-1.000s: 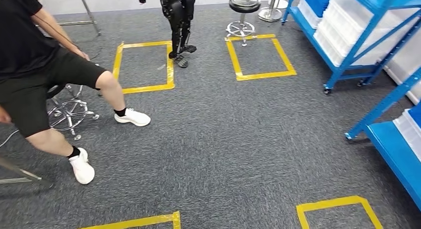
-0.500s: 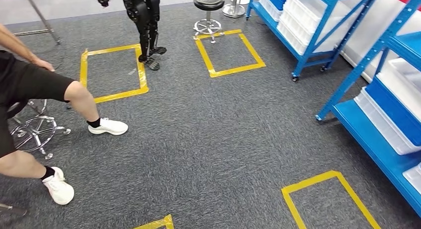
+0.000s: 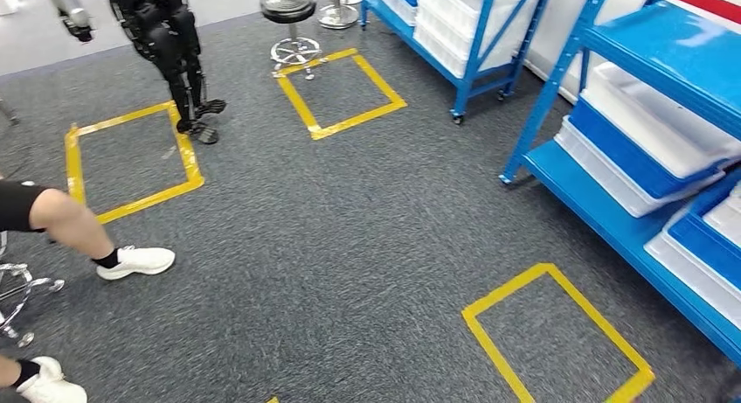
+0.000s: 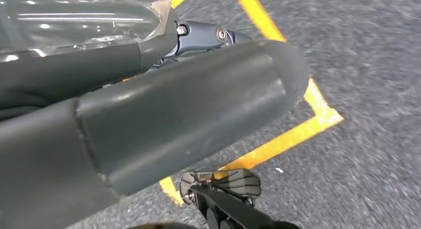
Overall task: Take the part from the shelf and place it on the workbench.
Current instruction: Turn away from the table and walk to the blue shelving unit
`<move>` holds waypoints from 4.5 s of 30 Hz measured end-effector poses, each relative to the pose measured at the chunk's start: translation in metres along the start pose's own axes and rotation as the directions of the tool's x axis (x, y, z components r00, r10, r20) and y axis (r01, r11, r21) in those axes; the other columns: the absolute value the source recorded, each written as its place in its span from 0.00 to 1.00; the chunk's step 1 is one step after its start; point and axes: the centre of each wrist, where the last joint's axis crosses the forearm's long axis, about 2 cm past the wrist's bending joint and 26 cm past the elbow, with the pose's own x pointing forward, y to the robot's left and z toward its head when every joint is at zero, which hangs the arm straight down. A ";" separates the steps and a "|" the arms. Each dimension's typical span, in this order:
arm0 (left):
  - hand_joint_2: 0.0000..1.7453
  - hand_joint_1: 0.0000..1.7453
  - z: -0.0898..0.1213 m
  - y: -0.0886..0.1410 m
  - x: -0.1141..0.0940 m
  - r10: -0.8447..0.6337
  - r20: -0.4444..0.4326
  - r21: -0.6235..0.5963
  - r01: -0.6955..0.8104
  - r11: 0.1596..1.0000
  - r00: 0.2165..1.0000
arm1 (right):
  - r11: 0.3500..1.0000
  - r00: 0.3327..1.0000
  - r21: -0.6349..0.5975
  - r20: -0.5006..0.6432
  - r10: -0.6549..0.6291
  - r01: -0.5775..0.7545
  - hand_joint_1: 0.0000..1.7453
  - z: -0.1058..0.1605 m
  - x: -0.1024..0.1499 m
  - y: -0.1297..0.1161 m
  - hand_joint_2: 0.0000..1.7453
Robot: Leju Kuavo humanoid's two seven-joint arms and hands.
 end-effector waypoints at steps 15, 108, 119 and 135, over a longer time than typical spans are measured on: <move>0.00 0.00 -0.007 0.013 0.005 0.060 -0.001 0.078 -0.060 0.995 0.998 | 0.998 0.996 -0.004 0.071 0.060 -0.060 0.00 0.003 0.008 0.007 0.00; 0.00 0.00 0.006 0.011 -0.016 0.115 -0.006 0.062 -0.114 0.992 0.993 | 0.991 0.988 -0.005 0.073 0.133 -0.133 0.00 0.000 -0.004 0.005 0.00; 0.00 0.00 0.005 0.012 -0.015 0.110 -0.006 0.074 -0.109 0.991 0.994 | 0.990 0.987 -0.001 0.080 0.138 -0.139 0.00 0.002 -0.001 0.008 0.00; 0.00 0.00 0.005 0.014 -0.016 0.097 -0.003 0.069 -0.096 0.993 0.995 | 0.991 0.988 0.005 0.075 0.136 -0.136 0.00 0.003 0.000 0.013 0.00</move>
